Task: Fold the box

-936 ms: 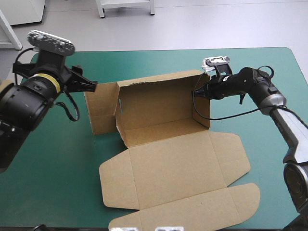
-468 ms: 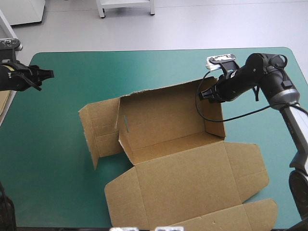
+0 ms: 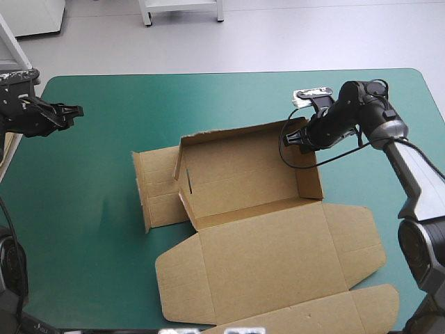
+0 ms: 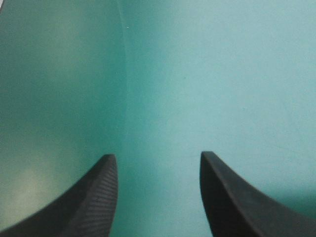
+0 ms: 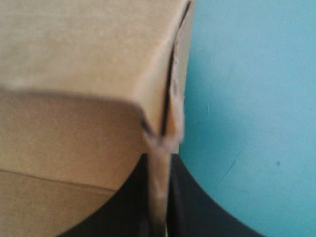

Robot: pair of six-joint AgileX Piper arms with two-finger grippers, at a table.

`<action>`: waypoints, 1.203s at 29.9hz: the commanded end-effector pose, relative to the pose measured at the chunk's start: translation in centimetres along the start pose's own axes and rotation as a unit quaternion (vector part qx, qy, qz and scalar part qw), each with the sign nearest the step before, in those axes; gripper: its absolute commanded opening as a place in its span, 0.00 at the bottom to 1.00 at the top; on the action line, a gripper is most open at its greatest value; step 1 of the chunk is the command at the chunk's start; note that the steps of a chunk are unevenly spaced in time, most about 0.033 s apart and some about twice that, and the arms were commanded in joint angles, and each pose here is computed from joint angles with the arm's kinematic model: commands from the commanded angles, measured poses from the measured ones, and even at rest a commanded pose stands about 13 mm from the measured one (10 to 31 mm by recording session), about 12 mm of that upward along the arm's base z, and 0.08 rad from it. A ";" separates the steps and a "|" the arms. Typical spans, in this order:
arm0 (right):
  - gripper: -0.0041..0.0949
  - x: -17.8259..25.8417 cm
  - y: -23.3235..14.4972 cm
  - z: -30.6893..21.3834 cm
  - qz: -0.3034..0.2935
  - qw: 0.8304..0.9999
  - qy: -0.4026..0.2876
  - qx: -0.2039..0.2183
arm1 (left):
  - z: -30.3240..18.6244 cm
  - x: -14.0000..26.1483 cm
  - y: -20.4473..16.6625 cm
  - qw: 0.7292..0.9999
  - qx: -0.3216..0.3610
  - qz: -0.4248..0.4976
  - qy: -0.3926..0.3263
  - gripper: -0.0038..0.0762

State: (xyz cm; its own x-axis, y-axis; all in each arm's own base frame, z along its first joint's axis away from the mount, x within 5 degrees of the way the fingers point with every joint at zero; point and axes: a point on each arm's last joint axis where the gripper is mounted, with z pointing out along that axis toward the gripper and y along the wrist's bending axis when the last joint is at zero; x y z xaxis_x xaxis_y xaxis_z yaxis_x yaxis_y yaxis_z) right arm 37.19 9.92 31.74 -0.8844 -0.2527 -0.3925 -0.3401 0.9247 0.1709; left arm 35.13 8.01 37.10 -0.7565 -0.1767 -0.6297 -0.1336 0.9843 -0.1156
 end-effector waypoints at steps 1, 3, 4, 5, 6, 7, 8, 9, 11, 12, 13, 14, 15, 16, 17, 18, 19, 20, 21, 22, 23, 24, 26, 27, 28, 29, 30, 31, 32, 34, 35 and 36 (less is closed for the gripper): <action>0.04 -1.2 -0.2 -0.8 -0.030 0.998 -0.059 0.007 | -2.4 -1.1 -0.5 0.998 0.010 -0.001 -0.062 0.52; 0.04 -1.8 -0.2 -0.6 -0.042 0.995 -0.088 0.007 | -2.4 -1.1 -0.5 0.998 0.010 -0.001 -0.062 0.52; 0.06 -2.1 -0.1 -0.6 -0.051 0.993 -0.105 0.002 | -2.4 -1.1 -0.5 0.998 0.010 -0.001 -0.062 0.52; 0.08 -2.4 0.0 -0.7 -0.053 0.992 -0.118 -0.001 | -2.4 -1.1 -0.5 0.998 0.010 -0.001 -0.062 0.52; 0.11 -2.5 0.0 -0.7 -0.048 0.991 -0.127 -0.007 | -2.4 -1.1 -0.5 0.998 0.010 -0.001 -0.062 0.52; 0.17 -2.7 0.1 -0.8 -0.047 0.990 -0.136 -0.011 | -2.4 -1.1 -0.5 0.998 0.010 -0.001 -0.062 0.52; 0.22 -2.9 0.2 -1.0 -0.048 0.989 -0.141 -0.012 | -2.4 -1.1 -0.5 0.998 0.010 0.000 -0.062 0.52; 0.27 -3.0 0.2 -1.2 -0.046 0.988 -0.144 -0.012 | -2.4 -1.2 -0.5 0.998 0.010 0.000 -0.063 0.52; 0.44 -3.3 0.3 -1.7 -0.049 0.987 -0.153 -0.011 | -2.4 -1.2 -0.6 0.998 0.012 -0.002 -0.063 0.52; 0.53 -3.5 0.4 -2.0 -0.044 0.986 -0.159 -0.011 | -2.4 -1.2 -0.6 0.998 0.012 -0.001 -0.064 0.52; 0.61 -3.7 0.4 -2.4 -0.046 0.985 -0.166 -0.009 | -2.4 -1.2 -0.6 0.998 0.012 0.000 -0.064 0.52; 0.68 -3.9 0.4 -2.8 -0.047 0.984 -0.171 -0.006 | -2.4 -1.2 -0.6 0.998 0.012 0.000 -0.064 0.52; 0.73 -4.1 0.5 -3.2 -0.048 0.983 -0.177 -0.005 | -2.4 -1.2 -0.6 0.998 0.012 0.000 -0.064 0.52; 0.75 -4.3 0.6 -3.6 -0.048 0.982 -0.182 -0.004 | -2.4 -1.2 -0.6 0.998 0.012 0.000 -0.063 0.52; 0.74 -4.4 0.7 -4.1 -0.052 0.982 -0.181 -0.003 | -2.4 -1.2 -0.6 0.998 0.012 0.000 -0.063 0.52; 0.74 -4.4 0.7 -4.6 -0.057 0.982 -0.178 0.000 | -2.4 -1.1 -0.6 0.998 0.013 0.000 -0.062 0.52; 0.72 -4.4 0.8 -5.1 -0.063 0.983 -0.170 0.003 | -2.4 -1.1 -0.6 0.998 0.013 0.000 -0.061 0.52; 0.72 -4.3 0.8 -5.4 -0.069 0.984 -0.161 0.007 | -2.4 -1.1 -0.6 0.998 0.013 0.000 -0.061 0.52; 0.71 -4.2 1.0 -5.9 -0.075 0.986 -0.150 0.008 | -2.4 -1.1 -0.6 0.998 0.013 0.000 -0.060 0.52; 0.70 -4.2 1.0 -6.3 -0.078 0.987 -0.143 0.010 | -2.4 -1.1 -0.6 0.998 0.013 0.000 -0.060 0.52; 0.70 -4.1 1.0 -6.7 -0.082 0.987 -0.137 0.014 | -2.4 -1.1 -0.6 0.998 0.013 0.000 -0.060 0.52; 0.70 -4.1 1.1 -6.9 -0.085 0.987 -0.134 0.019 | -2.4 -1.1 -0.6 0.998 0.013 0.000 -0.060 0.52; 0.69 -4.0 1.2 -7.1 -0.085 0.989 -0.122 0.019 | -2.4 -1.1 -0.6 0.998 0.013 0.000 -0.060 0.52; 0.69 -3.9 1.1 -7.0 -0.083 0.990 -0.113 0.019 | -2.4 -1.1 -0.6 0.998 0.013 0.000 -0.059 0.52; 0.67 -3.8 1.1 -6.7 -0.082 0.991 -0.103 0.025 | -2.4 -1.1 -0.6 0.998 0.014 -0.001 -0.059 0.52; 0.66 -3.7 1.1 -6.4 -0.083 0.992 -0.088 0.036 | -2.4 -1.1 -0.6 0.998 0.015 -0.001 -0.059 0.52; 0.65 -3.6 1.1 -5.9 -0.089 0.992 -0.072 0.046 | -2.4 -1.1 -0.7 0.998 0.017 -0.003 -0.060 0.52; 0.65 -3.6 1.2 -5.3 -0.091 0.993 -0.063 0.051 | -2.4 -1.1 -0.7 0.998 0.022 -0.004 -0.060 0.52; 0.65 -3.6 1.4 -4.9 -0.093 0.993 -0.057 0.049 | -2.5 -1.1 -0.8 0.998 0.027 -0.003 -0.060 0.52; 0.65 -3.7 2.1 -4.1 -0.102 0.992 -0.049 0.048 | -2.4 -1.1 -0.9 0.998 0.029 -0.004 -0.059 0.52; 0.65 -3.7 2.4 -3.7 -0.110 0.991 -0.044 0.054 | -2.4 -1.0 -0.9 0.998 0.029 -0.003 -0.057 0.52; 0.65 -3.7 2.8 -3.5 -0.118 0.990 -0.040 0.062 | -2.4 -1.0 -0.9 0.998 0.029 -0.003 -0.056 0.52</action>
State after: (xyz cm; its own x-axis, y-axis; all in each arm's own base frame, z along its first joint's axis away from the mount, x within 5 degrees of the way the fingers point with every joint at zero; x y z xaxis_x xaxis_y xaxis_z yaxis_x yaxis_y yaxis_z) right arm 39.59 11.82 34.41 -0.7970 -0.4204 -0.4337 -0.4687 0.8833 0.0051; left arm 35.22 7.64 37.19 -0.7520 -0.1816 -0.6337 -0.1100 0.9824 -0.1510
